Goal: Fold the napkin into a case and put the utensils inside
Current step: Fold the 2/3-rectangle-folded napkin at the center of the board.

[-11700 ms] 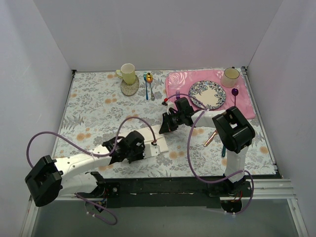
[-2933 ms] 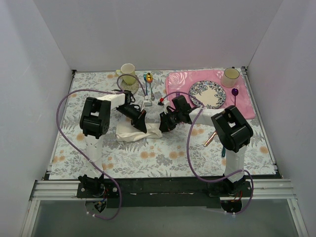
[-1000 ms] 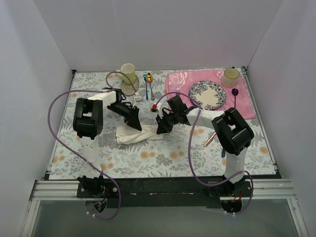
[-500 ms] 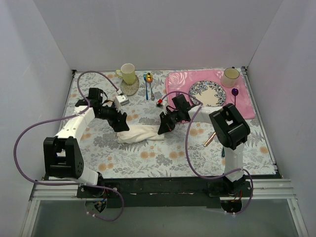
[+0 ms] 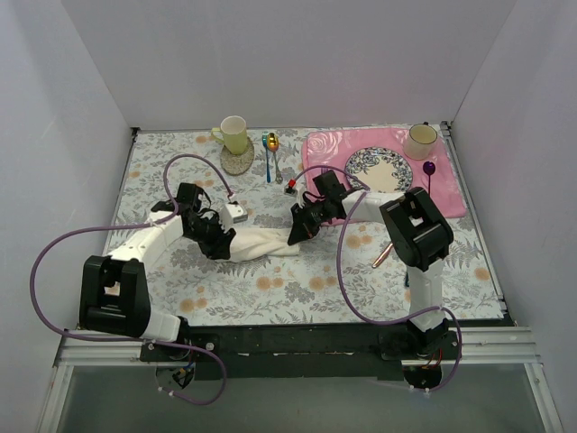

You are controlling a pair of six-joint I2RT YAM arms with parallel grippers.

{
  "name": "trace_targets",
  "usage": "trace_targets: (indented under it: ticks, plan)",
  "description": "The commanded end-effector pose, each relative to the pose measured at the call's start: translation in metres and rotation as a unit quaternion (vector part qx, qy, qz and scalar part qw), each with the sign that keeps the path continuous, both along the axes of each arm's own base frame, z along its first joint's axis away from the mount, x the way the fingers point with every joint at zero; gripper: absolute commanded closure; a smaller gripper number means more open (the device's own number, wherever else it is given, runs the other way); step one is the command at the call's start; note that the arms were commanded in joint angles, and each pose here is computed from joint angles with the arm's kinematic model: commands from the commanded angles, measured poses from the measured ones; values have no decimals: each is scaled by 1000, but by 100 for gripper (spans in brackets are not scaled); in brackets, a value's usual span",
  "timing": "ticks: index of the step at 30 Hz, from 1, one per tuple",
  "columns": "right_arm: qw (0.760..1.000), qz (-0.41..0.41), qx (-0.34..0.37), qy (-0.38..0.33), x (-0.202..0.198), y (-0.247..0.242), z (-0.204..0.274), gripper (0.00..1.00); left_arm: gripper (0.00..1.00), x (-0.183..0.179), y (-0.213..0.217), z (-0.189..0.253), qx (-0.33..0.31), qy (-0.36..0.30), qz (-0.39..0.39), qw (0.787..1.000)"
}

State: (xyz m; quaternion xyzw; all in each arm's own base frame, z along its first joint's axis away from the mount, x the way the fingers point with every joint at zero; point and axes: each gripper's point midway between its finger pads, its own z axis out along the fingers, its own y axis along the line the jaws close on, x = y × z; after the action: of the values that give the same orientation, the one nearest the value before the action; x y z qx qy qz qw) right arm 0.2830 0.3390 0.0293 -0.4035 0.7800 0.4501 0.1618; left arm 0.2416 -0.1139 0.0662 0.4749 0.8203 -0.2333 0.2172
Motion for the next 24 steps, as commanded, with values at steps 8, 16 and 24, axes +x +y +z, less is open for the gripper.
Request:
trace_targets:
  ticks: [8, 16, 24]
  plan:
    - [999, -5, -43, -7, 9, -9, -23, 99, 100, 68, 1, 32, 5, -7, 11, 1000]
    - [999, -6, -48, -7, 14, -9, -24, 99, 99, 99, 19, -17, 15, 74, 32, 997]
    - [998, -1, -66, -18, 19, -12, -28, 99, 98, 74, 21, -55, 11, 153, 16, 988]
